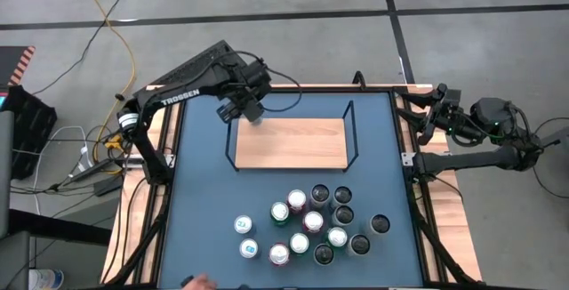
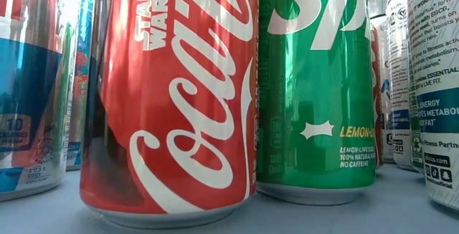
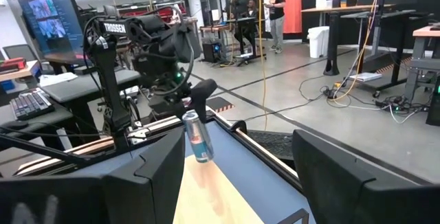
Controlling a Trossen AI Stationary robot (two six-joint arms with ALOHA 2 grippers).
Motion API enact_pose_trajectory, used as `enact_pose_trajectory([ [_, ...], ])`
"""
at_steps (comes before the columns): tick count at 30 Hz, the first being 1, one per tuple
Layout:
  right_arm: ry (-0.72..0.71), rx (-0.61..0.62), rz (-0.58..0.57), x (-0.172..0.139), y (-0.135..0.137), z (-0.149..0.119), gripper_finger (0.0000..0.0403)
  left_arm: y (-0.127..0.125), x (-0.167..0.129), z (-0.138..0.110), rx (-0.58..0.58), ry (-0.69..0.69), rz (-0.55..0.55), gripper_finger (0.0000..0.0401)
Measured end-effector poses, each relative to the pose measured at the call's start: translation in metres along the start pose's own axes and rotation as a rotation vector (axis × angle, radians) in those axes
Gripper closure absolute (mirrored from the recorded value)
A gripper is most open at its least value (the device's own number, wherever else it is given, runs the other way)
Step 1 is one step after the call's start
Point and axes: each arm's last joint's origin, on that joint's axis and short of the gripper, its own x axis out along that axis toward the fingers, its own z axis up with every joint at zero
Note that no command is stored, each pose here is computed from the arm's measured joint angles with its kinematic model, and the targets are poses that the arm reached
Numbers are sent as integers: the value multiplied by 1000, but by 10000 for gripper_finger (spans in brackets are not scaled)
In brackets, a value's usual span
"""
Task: Place canned beverage on shelf
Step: Put the top blue soda can on the shelf
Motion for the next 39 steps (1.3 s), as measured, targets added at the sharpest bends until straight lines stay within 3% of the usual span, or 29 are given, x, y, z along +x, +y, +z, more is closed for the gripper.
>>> enact_pose_trajectory([
  [19, -1, 1, -1, 0, 0, 0, 142, -5, 0, 1, -21, -61, -57, 160],
  [39, -1, 0, -1, 0, 0, 0, 142, -9, 13, 0, 44, 12, -63, 160],
])
